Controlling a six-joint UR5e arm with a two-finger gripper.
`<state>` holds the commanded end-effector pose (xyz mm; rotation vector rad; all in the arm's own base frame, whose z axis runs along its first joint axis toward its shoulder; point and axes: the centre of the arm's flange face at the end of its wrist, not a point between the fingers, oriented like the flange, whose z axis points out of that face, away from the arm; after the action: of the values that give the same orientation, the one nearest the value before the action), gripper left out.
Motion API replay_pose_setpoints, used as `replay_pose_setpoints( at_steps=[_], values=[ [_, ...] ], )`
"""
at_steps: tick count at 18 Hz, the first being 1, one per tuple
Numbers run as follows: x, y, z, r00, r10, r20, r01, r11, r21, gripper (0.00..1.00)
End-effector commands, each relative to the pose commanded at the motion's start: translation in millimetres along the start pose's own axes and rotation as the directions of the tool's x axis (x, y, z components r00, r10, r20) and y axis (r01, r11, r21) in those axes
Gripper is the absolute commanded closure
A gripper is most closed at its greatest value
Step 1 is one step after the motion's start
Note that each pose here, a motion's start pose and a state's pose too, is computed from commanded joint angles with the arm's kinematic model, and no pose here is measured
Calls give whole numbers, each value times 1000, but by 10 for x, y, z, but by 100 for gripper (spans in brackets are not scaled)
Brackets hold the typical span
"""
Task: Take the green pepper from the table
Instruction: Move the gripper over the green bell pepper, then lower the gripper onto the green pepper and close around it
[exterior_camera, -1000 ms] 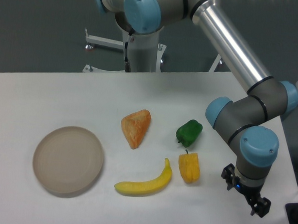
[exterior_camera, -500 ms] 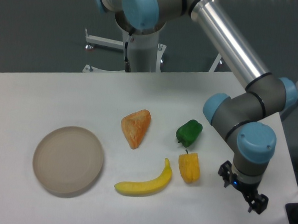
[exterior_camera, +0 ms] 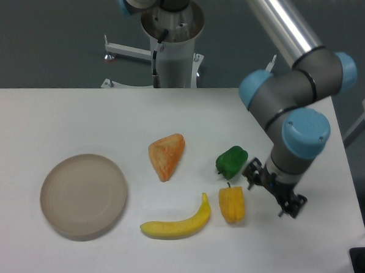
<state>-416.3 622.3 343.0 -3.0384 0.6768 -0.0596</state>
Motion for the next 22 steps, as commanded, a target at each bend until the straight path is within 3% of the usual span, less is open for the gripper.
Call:
replay_pose_setpoints(
  at_steps=[3, 7, 10, 22],
  values=[
    [66, 253, 71, 998, -18, -52, 17, 999, -31, 0],
    [202, 455, 213, 994, 39, -104, -47, 996, -76, 0],
    [237, 524, 279, 993, 52, -107, -65, 990, -128, 0],
    [443, 610, 491, 989, 30, -143, -49, 991, -127, 0]
  ],
)
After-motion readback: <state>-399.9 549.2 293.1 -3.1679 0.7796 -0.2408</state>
